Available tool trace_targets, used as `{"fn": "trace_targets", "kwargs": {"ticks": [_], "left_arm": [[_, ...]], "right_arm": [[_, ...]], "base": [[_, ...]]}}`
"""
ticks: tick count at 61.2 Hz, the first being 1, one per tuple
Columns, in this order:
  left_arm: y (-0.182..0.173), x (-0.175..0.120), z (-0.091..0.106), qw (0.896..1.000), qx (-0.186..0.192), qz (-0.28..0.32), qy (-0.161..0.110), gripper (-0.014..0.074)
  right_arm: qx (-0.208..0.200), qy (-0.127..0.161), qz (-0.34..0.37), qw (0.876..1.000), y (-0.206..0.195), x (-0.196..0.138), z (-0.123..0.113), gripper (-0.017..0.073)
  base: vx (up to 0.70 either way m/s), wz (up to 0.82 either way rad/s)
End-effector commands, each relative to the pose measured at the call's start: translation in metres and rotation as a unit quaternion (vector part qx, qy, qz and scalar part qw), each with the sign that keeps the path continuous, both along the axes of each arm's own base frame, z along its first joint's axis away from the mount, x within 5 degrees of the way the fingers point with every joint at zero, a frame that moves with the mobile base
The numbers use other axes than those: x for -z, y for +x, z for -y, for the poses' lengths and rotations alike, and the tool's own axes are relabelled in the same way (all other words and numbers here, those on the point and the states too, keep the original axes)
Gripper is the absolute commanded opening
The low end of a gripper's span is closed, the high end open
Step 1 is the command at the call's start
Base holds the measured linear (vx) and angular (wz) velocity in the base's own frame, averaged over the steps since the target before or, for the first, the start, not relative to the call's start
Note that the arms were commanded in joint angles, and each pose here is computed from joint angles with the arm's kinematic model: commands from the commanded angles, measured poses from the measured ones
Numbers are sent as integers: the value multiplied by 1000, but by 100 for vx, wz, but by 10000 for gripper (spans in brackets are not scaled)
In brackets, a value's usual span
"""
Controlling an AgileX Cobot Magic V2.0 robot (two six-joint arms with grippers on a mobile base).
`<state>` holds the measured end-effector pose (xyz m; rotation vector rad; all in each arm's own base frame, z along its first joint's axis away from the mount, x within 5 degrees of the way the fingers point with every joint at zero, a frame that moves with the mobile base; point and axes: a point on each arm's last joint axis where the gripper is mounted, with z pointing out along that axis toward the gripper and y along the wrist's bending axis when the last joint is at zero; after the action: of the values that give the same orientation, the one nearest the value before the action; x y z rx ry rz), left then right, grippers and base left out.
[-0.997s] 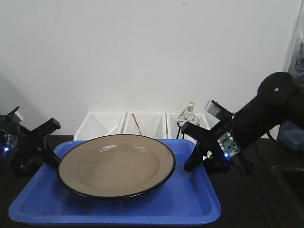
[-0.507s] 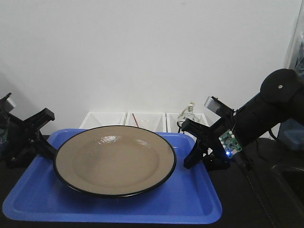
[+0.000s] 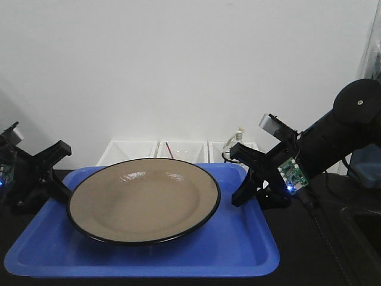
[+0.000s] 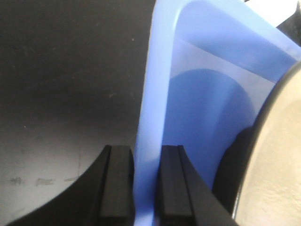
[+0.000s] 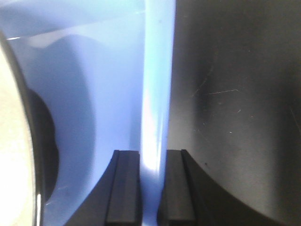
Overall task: Place disk in tray to left cabinet
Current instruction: 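Lift the blue tray with the plate using both grippers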
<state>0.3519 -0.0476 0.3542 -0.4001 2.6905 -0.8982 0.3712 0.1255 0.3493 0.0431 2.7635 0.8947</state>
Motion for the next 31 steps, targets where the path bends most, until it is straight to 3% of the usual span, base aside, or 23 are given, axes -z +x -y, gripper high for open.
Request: {"fn": "trace_targets", "kwargs": {"ticks": [1, 18, 31], "left_arm": [[-12, -35, 24, 994, 21, 29, -99, -1], [-9, -35, 23, 994, 15, 42, -99, -1], [-8, -36, 23, 992, 48, 81, -79, -1]], "right_arm": [[-11, 106, 47, 993, -17, -45, -18, -4], [-10, 100, 50, 994, -17, -45, -18, -4], [-16, 89, 80, 993, -14, -45, -16, -4]], "base": [[0, 0], [0, 0], [0, 0]]}}
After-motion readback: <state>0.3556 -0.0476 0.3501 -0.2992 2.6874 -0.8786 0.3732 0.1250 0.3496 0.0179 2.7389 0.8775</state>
